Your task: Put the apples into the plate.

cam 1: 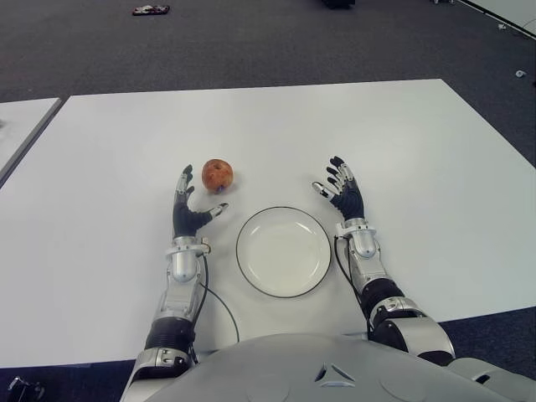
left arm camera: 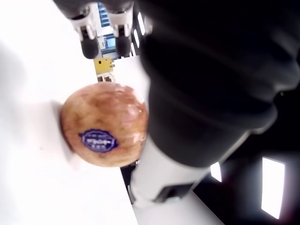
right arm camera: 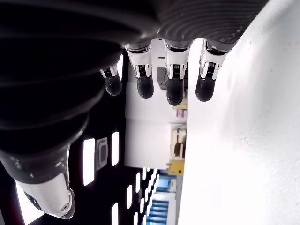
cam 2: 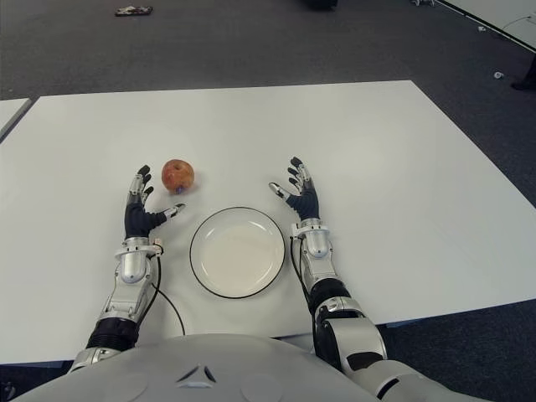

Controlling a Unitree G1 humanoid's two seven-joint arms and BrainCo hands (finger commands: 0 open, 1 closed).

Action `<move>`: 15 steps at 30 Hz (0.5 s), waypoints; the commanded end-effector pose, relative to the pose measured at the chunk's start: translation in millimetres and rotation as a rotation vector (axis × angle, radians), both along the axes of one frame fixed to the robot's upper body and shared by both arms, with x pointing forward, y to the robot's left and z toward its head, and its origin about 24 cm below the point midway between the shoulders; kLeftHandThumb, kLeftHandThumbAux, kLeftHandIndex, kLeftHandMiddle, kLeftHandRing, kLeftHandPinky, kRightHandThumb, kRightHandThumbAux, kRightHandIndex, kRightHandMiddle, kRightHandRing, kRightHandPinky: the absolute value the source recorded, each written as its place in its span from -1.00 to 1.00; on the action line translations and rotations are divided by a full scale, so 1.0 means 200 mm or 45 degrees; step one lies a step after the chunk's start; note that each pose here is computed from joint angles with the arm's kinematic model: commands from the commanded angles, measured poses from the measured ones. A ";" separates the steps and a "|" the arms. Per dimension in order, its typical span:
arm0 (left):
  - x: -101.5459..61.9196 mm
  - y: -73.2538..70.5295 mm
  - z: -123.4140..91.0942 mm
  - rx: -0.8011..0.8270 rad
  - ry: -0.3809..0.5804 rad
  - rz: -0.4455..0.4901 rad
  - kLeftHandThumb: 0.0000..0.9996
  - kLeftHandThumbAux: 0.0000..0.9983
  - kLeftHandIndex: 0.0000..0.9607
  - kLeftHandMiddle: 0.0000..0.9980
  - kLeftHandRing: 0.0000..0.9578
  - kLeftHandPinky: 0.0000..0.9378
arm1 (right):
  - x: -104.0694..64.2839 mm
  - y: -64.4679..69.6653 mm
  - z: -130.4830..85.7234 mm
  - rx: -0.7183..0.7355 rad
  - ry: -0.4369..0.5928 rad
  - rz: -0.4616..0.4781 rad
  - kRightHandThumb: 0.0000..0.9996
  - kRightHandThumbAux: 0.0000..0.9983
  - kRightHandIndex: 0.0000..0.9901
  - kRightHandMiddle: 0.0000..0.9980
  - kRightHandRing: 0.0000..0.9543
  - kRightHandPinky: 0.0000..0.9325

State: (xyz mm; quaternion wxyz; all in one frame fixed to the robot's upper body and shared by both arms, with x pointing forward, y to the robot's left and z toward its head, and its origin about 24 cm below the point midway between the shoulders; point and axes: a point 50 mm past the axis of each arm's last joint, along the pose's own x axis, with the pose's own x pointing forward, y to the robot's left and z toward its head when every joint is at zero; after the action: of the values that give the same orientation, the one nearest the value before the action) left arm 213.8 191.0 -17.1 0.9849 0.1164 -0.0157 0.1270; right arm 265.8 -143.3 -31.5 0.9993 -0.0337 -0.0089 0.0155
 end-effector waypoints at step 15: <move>0.01 0.00 0.00 -0.012 0.022 -0.010 -1.00 -0.05 -1.00 -1.00 -1.00 -1.00 | -0.08 -0.02 -0.10 -0.015 0.137 -0.003 -0.69 0.41 -0.97 -0.81 -0.77 -0.72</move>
State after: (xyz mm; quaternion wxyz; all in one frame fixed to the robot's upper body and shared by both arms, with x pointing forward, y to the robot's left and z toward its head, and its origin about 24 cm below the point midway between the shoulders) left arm 214.0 191.0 -17.5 0.9850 0.1157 -0.0133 0.1272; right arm 266.2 -143.2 -31.2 0.9992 -0.0341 -0.0092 0.0175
